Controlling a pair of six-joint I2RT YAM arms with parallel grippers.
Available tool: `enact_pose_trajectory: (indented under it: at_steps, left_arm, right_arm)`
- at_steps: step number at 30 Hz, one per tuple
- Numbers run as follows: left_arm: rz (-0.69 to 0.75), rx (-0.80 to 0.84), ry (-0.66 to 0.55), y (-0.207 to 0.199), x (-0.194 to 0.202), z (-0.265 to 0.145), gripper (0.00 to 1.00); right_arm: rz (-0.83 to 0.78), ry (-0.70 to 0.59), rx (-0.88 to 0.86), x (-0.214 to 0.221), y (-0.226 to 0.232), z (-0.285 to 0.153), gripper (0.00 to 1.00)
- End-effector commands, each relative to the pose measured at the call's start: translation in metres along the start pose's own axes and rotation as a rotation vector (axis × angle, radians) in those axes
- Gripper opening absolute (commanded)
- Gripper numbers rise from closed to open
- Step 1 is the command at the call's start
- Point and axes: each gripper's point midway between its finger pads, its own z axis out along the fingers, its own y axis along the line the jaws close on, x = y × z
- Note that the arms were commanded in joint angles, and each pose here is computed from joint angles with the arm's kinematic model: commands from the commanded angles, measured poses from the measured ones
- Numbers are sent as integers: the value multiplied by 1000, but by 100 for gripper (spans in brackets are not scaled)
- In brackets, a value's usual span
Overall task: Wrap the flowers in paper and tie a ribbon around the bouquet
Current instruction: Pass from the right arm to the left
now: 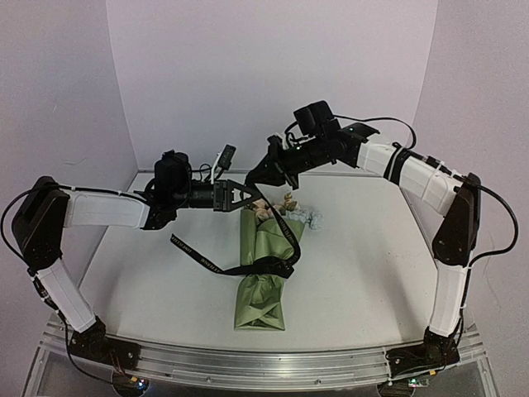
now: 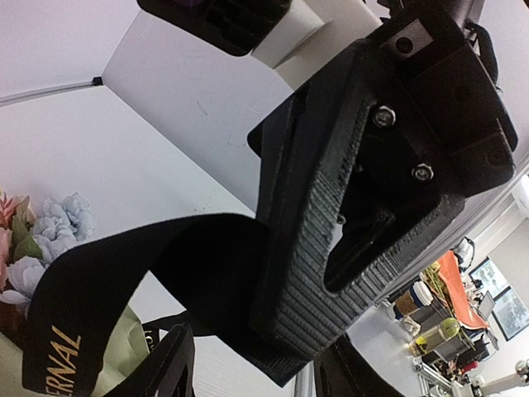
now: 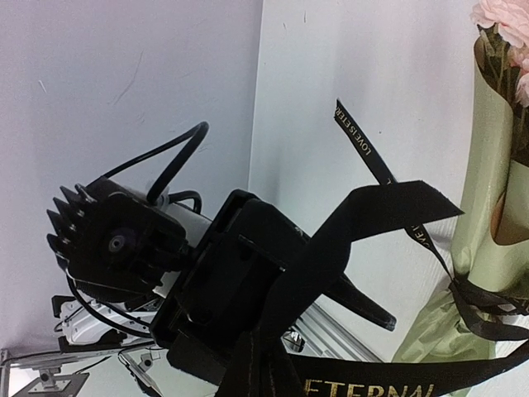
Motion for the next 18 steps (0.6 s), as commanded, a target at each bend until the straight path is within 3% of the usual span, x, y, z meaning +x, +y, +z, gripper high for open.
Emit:
enact_pose_trajectory:
  at_steps: [1, 5, 8, 16, 18]
  left_arm:
    - [88, 80, -54, -27, -26, 2, 51]
    - [102, 88, -48, -30, -25, 2, 50]
    - [95, 85, -43, -28, -23, 4, 43]
    - [67, 51, -65, -19, -24, 4, 3]
    - [50, 20, -68, -11, -22, 4, 0]
  right_arm:
    - [-20, -11, -20, -1, 5, 3, 0]
    - [-8, 2, -10, 1, -2, 7, 0]
    - [-4, 5, -6, 1, -4, 9, 0]
    - [-9, 5, 13, 3, -12, 10, 0]
    - [-30, -17, 29, 4, -14, 4, 10]
